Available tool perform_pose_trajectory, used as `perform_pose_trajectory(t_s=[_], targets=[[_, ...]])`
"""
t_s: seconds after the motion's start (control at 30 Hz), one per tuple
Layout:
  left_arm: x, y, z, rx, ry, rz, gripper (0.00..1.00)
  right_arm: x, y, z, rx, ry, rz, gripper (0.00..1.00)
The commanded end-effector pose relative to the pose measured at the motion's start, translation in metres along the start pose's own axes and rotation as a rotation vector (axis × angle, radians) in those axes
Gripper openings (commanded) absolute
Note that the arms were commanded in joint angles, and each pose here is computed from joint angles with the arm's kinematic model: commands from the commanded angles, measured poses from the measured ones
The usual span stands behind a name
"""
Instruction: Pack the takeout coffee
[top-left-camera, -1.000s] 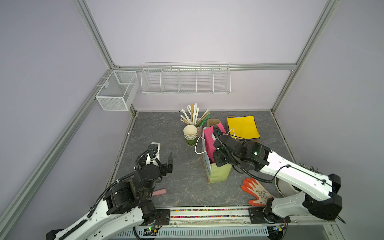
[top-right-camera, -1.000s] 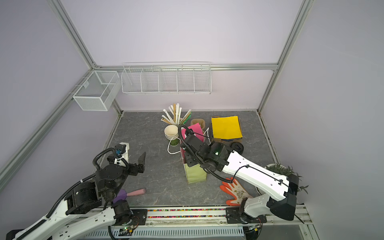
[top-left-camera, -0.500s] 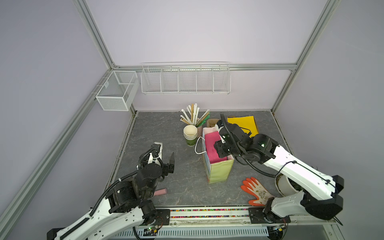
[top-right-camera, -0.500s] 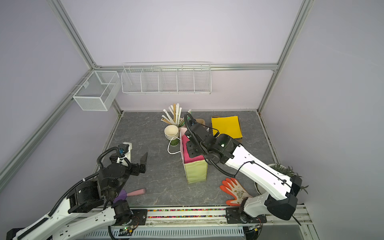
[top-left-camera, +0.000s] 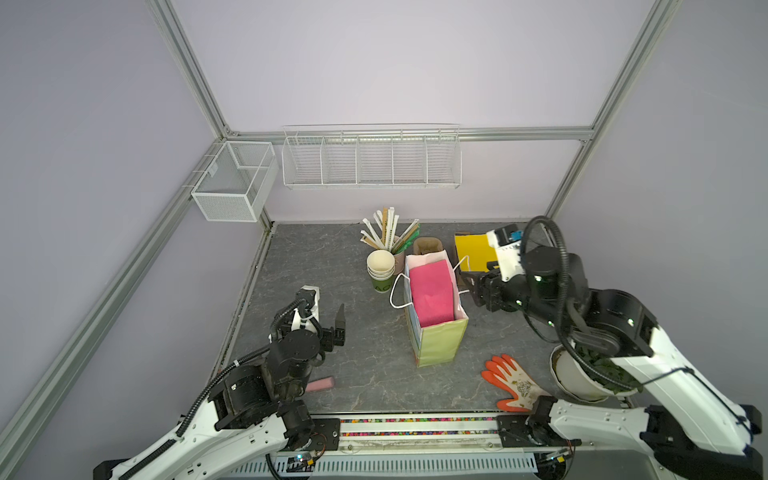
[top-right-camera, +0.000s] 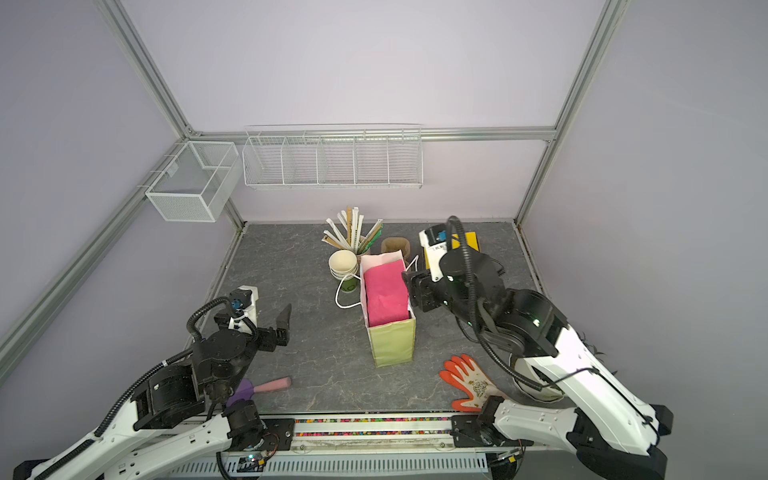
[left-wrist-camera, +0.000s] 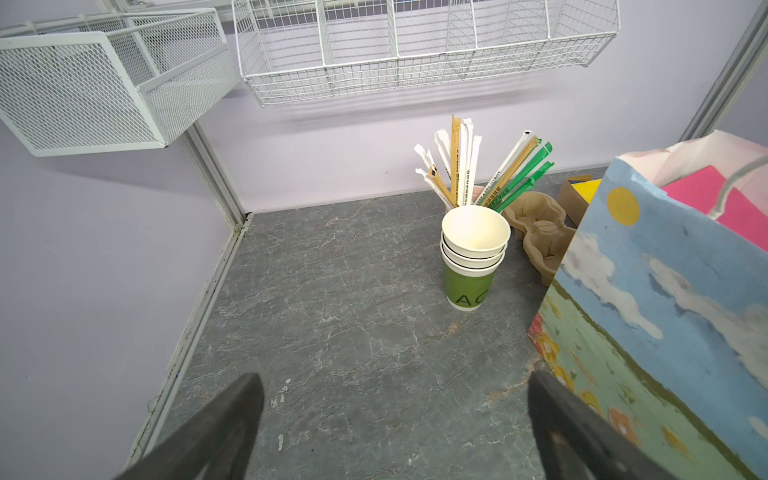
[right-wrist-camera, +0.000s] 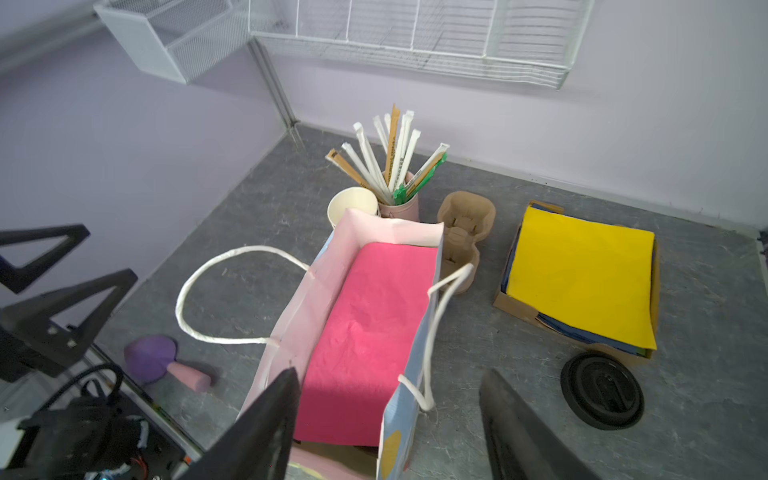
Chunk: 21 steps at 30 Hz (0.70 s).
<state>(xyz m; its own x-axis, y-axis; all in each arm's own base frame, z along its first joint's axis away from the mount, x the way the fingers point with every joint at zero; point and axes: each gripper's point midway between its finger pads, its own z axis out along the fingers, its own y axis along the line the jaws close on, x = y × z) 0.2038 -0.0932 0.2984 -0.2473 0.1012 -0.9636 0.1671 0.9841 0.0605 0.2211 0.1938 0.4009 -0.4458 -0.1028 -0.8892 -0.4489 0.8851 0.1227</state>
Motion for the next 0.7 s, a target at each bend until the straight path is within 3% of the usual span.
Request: perform_pose_trajectory(t_s=[0.0,0.13,0.23,0.5,0.67], targets=[[0.001,0.006,0.002,-0.042,-0.012,-0.021,0.99,0.01,-0.027,-0.003,0.101,-0.015,-0.021,0.82],[0.003,0.01,0.006,-0.092,-0.014,-0.01,0.99,0.022,-0.049,-0.019,0.157,-0.031,0.003,1.0],[0.006,0.008,0.01,-0.106,-0.014,-0.006,0.99,0.032,-0.067,-0.031,0.214,-0.052,0.023,0.88],[0.018,0.015,0.022,-0.184,-0.036,-0.046,0.99,0.057,-0.115,-0.057,0.393,-0.169,0.049,0.88],[0.025,0.026,0.037,-0.254,-0.026,-0.119,0.99,0.087,-0.163,-0.068,0.652,-0.326,0.149,0.88]])
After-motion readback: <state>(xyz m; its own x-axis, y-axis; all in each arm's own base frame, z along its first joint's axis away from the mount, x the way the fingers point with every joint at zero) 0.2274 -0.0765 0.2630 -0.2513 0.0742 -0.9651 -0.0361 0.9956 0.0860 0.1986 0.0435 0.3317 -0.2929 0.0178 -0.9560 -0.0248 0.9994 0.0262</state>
